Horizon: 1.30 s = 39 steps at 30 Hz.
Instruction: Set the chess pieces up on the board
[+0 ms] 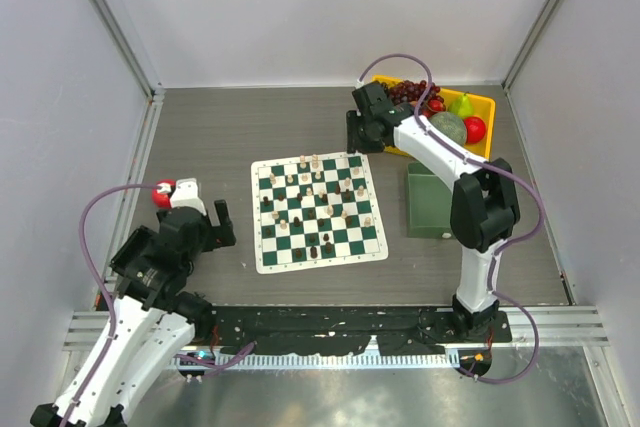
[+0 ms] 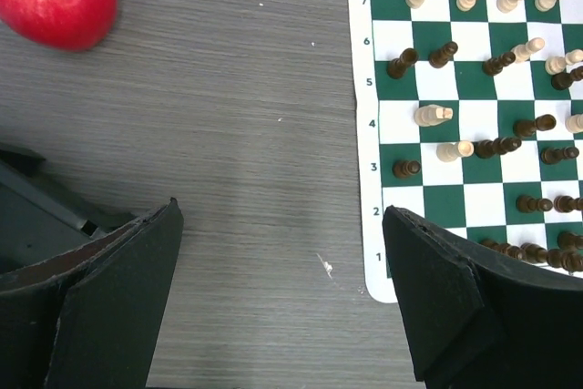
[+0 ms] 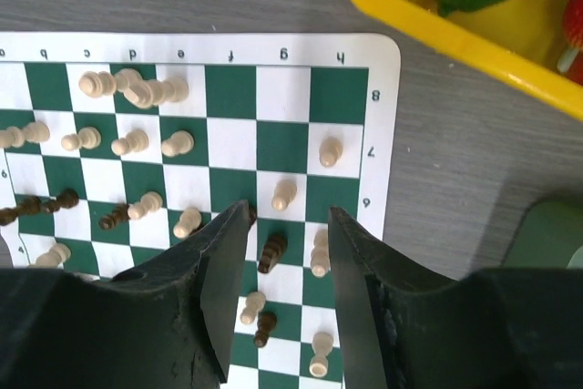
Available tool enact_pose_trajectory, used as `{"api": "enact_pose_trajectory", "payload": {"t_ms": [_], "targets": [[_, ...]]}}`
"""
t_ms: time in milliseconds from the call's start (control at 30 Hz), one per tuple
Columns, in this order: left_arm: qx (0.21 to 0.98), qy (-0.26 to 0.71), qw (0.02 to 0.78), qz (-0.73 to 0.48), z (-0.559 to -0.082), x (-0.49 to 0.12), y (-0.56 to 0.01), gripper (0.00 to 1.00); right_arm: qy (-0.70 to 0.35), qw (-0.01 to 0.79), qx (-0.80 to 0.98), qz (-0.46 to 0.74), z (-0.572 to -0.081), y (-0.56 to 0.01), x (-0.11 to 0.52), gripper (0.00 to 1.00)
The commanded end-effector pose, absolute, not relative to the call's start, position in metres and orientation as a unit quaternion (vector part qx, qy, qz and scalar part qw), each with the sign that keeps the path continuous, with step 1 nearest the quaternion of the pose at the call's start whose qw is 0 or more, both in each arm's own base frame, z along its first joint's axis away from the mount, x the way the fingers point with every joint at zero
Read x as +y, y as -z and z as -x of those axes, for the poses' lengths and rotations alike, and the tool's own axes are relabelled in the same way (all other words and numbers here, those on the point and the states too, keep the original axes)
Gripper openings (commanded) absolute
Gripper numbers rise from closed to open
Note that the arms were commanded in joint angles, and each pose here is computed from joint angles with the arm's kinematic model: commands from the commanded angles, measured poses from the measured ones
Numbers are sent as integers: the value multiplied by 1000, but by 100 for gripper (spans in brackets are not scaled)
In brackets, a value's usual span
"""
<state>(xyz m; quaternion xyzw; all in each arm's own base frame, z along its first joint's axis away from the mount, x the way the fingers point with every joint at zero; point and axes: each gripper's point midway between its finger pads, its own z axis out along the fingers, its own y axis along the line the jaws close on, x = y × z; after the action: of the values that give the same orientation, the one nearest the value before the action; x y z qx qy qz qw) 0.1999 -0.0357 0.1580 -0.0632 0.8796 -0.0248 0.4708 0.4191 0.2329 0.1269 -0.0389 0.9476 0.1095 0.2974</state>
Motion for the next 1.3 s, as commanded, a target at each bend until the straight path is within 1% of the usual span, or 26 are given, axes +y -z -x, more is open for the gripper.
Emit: {"api": "enact_pose_trajectory", "payload": {"t_ms": [0, 133, 267, 467, 633, 700, 767, 867, 1000, 1133, 1267], "targets": [[846, 48, 523, 90, -220, -41, -171, 100, -107, 287, 951, 47, -425, -135, 239, 47], [843, 38, 529, 94, -219, -36, -172, 100, -124, 281, 951, 48, -425, -133, 248, 47], [842, 33, 530, 94, -216, -33, -174, 99, -125, 280, 949, 68, -413, -135, 261, 47], [840, 32, 535, 86, -215, -32, -174, 100, -150, 279, 941, 120, -382, -144, 307, 48], [842, 25, 532, 88, -213, -29, -172, 100, -163, 274, 938, 133, -366, -148, 327, 48], [843, 19, 530, 91, -213, -27, -172, 99, -192, 262, 933, 154, -350, -149, 346, 48], [845, 12, 526, 92, -212, -25, -171, 99, -197, 257, 928, 183, -330, -150, 366, 48], [848, -8, 521, 98, -210, -18, -170, 100, -209, 251, 924, 201, -316, -148, 381, 48], [852, -21, 510, 117, -205, -11, -168, 100, -231, 243, 917, 217, -309, -147, 403, 50], [854, -22, 506, 117, -205, -11, -168, 100, -235, 229, 915, 234, -305, -138, 421, 54], [854, -26, 505, 121, -203, -9, -169, 100, -198, 238, 922, 232, -314, -136, 417, 56]]}}
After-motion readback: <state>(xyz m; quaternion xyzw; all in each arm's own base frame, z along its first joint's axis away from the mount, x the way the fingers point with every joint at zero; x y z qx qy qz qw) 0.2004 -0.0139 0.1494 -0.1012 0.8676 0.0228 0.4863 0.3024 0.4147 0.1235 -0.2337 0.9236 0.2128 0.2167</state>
